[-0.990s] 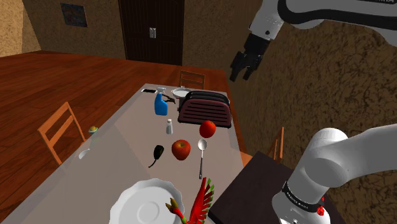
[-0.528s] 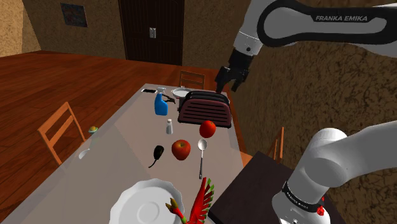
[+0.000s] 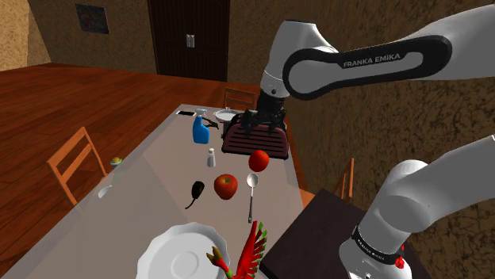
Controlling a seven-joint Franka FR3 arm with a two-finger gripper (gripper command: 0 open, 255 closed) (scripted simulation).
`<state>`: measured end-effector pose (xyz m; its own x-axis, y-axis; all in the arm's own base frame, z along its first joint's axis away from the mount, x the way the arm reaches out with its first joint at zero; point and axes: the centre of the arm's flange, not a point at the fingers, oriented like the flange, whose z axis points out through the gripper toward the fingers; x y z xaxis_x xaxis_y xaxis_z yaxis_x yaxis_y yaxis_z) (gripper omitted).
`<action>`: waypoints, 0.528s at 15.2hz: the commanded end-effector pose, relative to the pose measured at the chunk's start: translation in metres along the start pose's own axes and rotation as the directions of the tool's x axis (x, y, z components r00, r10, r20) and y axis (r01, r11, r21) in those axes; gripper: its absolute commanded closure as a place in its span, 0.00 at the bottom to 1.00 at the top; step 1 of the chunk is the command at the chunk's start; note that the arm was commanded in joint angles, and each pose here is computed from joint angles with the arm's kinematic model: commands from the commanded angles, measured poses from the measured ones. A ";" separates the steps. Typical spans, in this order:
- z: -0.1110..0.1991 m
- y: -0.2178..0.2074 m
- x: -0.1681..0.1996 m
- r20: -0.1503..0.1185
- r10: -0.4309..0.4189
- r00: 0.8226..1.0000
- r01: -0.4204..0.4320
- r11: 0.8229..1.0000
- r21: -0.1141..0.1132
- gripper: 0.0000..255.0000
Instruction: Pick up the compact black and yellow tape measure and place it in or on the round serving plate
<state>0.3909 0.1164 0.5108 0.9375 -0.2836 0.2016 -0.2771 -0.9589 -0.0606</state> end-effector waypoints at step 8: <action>0.104 -0.067 0.018 -0.017 0.122 0.992 -0.123 0.991 -0.061 0.00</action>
<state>0.4429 0.1664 0.4311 0.8997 -0.3836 0.2084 -0.3869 -0.9218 -0.0262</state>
